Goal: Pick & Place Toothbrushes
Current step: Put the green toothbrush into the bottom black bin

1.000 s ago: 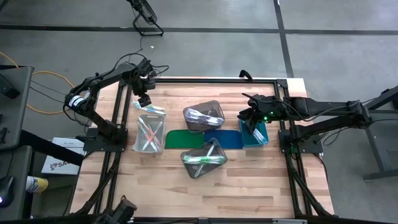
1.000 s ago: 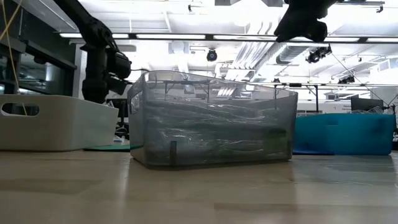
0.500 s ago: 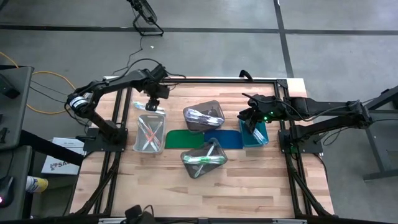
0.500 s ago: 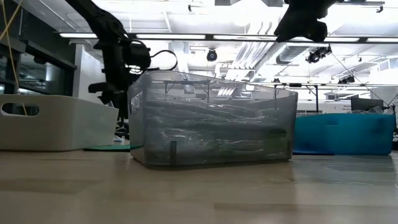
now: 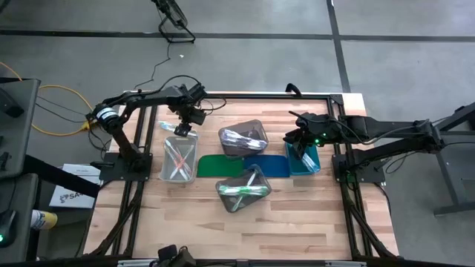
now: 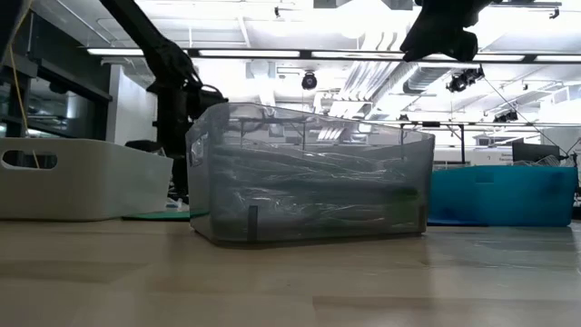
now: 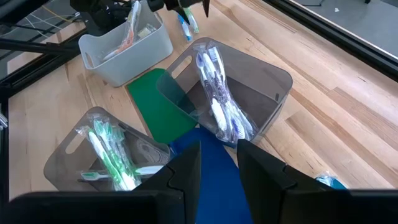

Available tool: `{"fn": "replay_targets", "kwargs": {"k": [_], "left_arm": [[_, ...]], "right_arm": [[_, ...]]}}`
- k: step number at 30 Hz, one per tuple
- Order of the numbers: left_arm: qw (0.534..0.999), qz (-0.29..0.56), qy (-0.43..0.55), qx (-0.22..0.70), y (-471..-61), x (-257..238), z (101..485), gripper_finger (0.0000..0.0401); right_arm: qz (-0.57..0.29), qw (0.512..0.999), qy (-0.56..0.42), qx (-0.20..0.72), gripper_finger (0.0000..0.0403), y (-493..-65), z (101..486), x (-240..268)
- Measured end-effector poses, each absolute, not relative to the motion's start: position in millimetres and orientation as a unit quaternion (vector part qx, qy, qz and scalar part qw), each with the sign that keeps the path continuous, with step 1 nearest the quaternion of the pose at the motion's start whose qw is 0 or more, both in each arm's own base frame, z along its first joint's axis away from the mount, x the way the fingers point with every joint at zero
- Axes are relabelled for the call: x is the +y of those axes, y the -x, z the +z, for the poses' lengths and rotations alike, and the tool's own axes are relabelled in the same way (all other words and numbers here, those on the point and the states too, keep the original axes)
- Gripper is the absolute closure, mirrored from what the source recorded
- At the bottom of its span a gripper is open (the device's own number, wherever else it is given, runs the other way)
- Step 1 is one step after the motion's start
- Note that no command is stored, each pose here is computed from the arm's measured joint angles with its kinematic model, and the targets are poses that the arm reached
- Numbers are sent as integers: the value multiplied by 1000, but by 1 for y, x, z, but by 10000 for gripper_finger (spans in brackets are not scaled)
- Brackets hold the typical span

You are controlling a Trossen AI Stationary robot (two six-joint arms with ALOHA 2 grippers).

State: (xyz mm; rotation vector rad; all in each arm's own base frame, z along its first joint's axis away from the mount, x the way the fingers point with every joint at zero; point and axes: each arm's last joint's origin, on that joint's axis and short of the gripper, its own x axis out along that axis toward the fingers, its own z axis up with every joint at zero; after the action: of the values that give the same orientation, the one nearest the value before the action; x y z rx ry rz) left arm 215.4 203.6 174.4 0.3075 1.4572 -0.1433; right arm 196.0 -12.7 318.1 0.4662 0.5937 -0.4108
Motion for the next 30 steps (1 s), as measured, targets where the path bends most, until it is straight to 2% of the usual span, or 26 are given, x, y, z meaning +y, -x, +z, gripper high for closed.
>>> {"fn": "replay_targets", "kwargs": {"k": [6, 19, 30], "left_arm": [[719, -75, -145, 676, -219, 208, 160, 180], [725, -29, -171, 667, -226, 217, 164, 180], [731, -28, -100, 674, -222, 210, 162, 180]], "right_arm": [[-199, 909, -225, 288, 306, -196, 318, -13], [-194, 913, -209, 292, 306, -196, 318, -13], [-192, 914, -204, 293, 306, -196, 318, -13]]}}
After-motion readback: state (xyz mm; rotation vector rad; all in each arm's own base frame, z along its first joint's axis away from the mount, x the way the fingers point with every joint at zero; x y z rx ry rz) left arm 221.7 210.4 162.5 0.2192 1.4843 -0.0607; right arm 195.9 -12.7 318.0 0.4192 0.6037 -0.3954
